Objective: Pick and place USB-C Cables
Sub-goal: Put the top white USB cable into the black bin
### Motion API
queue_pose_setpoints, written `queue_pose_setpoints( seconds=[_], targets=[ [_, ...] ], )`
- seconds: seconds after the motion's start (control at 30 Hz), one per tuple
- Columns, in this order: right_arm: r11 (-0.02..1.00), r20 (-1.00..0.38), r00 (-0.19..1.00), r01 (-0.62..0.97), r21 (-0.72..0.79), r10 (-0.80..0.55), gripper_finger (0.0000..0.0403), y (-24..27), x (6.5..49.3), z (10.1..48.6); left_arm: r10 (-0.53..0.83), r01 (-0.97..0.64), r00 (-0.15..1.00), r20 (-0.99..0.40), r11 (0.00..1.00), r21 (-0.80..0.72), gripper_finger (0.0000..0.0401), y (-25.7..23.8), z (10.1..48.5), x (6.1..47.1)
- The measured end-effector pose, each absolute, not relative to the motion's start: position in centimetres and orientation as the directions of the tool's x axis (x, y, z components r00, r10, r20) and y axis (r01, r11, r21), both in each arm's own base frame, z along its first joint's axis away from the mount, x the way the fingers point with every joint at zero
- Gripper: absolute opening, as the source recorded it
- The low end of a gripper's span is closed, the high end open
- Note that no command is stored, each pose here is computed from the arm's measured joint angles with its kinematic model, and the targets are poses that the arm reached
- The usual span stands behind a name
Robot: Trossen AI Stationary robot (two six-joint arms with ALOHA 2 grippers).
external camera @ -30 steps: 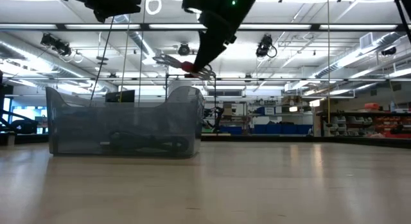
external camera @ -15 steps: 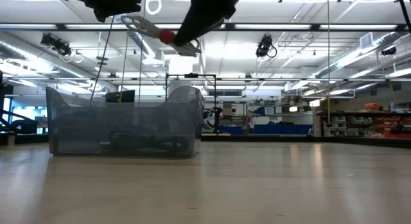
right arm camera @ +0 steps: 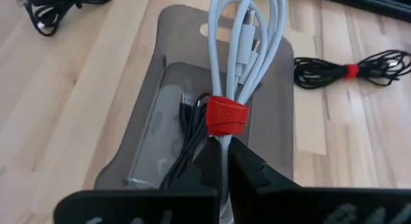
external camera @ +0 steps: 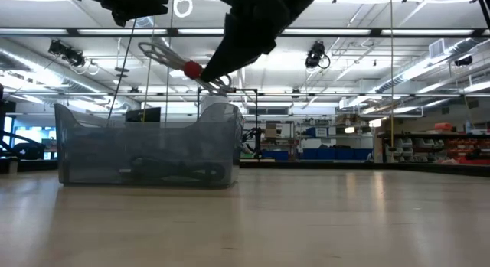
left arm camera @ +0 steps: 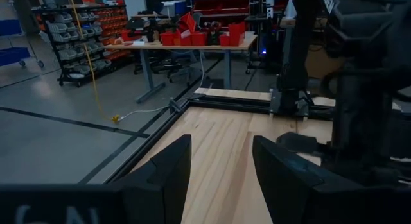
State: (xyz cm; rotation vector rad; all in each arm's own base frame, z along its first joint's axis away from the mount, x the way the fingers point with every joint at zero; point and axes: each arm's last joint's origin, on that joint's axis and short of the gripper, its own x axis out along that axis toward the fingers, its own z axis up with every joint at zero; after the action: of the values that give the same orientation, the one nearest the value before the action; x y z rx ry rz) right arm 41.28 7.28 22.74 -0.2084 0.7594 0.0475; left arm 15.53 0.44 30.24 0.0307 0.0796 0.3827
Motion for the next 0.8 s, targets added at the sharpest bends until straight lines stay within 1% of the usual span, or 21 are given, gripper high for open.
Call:
queue_pose_setpoints(
  seconds=[0.3,0.53,0.8],
  targets=[
    [0.982,-0.690,0.724,-0.129,-0.141,-0.003,0.0012,7.30,41.27,22.64,0.374,-0.372,0.925,-0.072,0.927,0.045,0.0174,0.44,30.24,15.53],
    [0.985,-0.688,0.726,-0.112,-0.128,-0.007,0.0054,7.07,41.33,22.65,0.374,-0.372,0.924,-0.073,0.927,0.046,0.0174,0.44,30.23,15.53],
    [0.984,-0.680,0.733,-0.116,-0.133,-0.005,0.0084,7.08,41.40,22.74,0.374,-0.372,0.924,-0.073,0.927,0.046,0.0174,0.44,30.23,15.53]
  ],
)
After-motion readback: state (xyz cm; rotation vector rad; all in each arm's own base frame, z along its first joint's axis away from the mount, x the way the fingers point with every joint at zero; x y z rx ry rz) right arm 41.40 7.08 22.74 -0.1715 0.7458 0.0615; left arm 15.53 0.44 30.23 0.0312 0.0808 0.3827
